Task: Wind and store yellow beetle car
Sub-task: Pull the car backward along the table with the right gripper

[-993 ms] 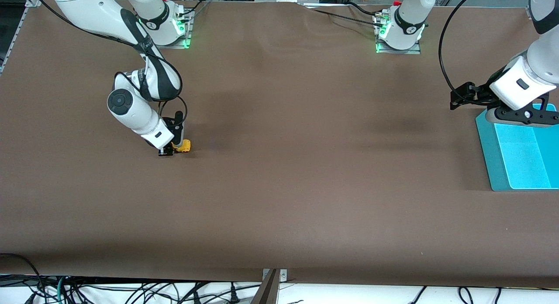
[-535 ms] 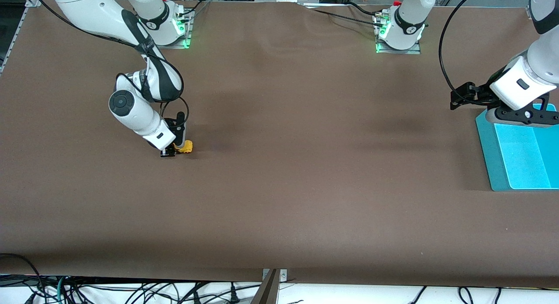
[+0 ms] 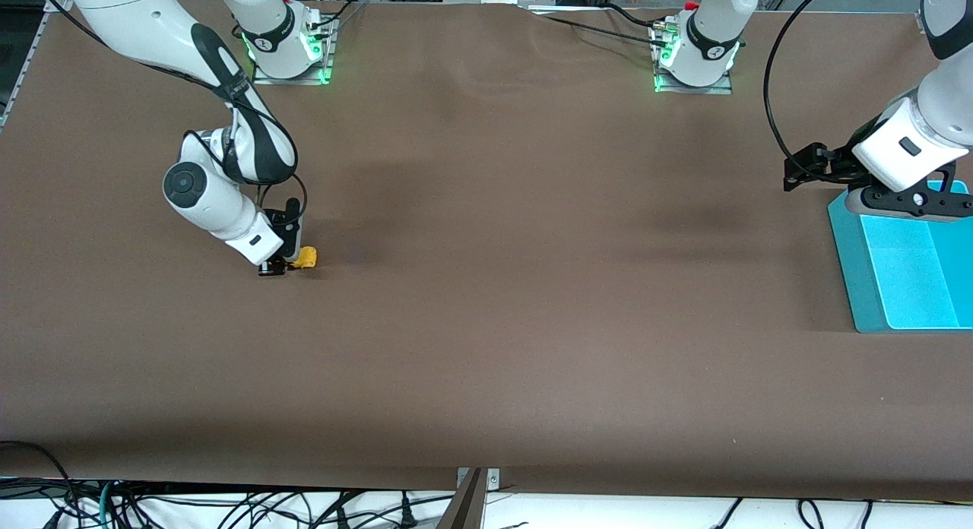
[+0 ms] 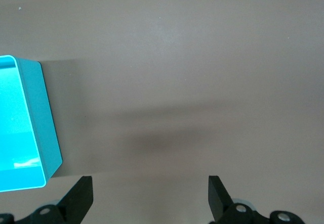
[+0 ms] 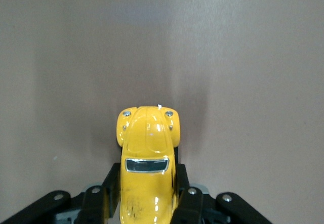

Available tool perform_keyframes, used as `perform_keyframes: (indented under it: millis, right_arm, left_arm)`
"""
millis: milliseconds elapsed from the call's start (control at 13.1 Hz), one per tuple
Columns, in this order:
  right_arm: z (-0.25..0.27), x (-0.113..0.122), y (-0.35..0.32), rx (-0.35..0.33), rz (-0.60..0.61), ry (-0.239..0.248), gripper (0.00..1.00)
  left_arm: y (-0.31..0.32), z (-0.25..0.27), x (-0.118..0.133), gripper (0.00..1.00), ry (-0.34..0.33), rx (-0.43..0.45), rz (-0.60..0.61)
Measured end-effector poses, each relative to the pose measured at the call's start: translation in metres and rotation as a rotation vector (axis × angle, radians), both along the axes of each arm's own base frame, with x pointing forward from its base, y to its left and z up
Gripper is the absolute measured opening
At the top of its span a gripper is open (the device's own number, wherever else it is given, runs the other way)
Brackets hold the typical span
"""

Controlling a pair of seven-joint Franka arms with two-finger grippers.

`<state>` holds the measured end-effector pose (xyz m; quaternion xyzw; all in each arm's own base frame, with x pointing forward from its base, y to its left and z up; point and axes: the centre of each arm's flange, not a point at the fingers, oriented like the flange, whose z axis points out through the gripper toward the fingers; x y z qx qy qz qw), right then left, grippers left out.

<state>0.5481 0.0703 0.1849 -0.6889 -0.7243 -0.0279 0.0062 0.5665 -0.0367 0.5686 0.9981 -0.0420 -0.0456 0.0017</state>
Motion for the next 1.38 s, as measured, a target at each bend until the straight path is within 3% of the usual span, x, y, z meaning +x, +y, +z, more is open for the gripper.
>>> perform_keyframes:
  millis: [688, 1375]
  right_arm:
    - [0.000, 0.004, -0.081, -0.005, 0.073, -0.005, 0.46]
    - [0.000, -0.001, -0.145, 0.010, 0.058, 0.028, 0.46]
  left_arm:
    - [0.000, 0.000, 0.000, 1.00, 0.000, 0.000, 0.000]
    - [0.000, 0.000, 0.000, 1.00, 0.000, 0.000, 0.000]
